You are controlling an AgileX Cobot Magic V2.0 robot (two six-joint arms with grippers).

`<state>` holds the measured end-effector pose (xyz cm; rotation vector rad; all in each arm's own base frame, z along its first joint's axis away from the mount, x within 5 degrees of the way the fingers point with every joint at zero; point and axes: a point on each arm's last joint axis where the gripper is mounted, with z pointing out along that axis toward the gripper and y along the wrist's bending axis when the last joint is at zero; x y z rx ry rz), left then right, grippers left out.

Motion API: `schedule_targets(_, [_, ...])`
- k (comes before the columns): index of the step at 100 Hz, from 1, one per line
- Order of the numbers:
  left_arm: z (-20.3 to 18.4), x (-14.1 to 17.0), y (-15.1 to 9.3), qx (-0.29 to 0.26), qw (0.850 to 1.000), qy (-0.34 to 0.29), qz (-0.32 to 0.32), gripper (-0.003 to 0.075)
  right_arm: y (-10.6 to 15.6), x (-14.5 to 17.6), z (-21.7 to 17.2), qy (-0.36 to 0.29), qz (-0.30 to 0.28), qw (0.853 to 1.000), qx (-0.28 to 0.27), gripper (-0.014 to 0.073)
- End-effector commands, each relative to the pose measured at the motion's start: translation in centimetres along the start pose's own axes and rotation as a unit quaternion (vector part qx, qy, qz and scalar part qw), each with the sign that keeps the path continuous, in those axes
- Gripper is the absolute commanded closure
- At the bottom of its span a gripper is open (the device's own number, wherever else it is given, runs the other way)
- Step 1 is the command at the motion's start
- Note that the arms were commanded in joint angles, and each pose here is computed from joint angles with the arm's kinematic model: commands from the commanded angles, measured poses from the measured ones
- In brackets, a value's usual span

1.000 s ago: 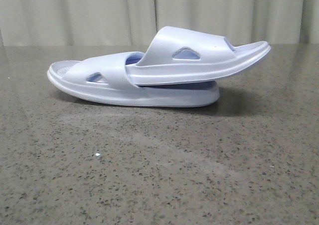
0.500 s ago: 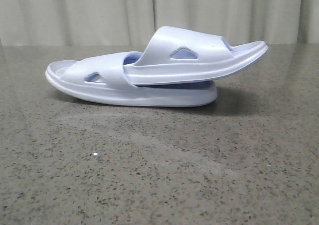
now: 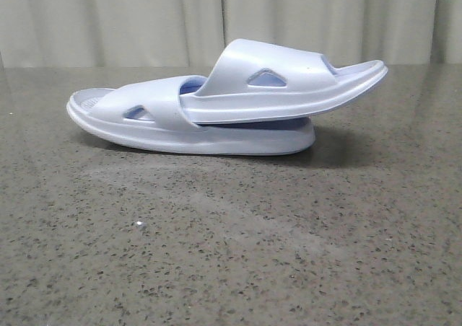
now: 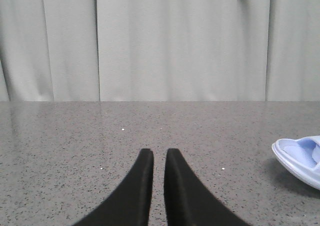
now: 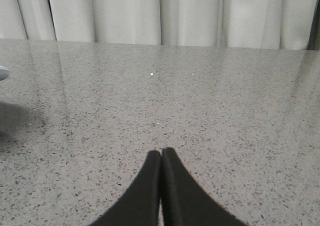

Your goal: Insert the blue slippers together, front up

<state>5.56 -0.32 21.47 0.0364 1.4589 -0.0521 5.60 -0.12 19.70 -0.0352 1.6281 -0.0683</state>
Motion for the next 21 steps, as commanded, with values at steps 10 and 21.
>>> schedule_targets(10, [-0.29, -0.62, 0.02, -0.001, 0.999, -0.051, -0.002, 0.0705, -0.03, -0.10, -0.06, -0.037, -0.005, 0.999, 0.004, 0.0680])
schedule_targets(21, [-0.28, -0.61, 0.02, -0.001, 0.999, -0.050, -0.002, 0.0705, -0.03, -0.10, -0.06, -0.037, -0.005, 0.999, 0.004, 0.0680])
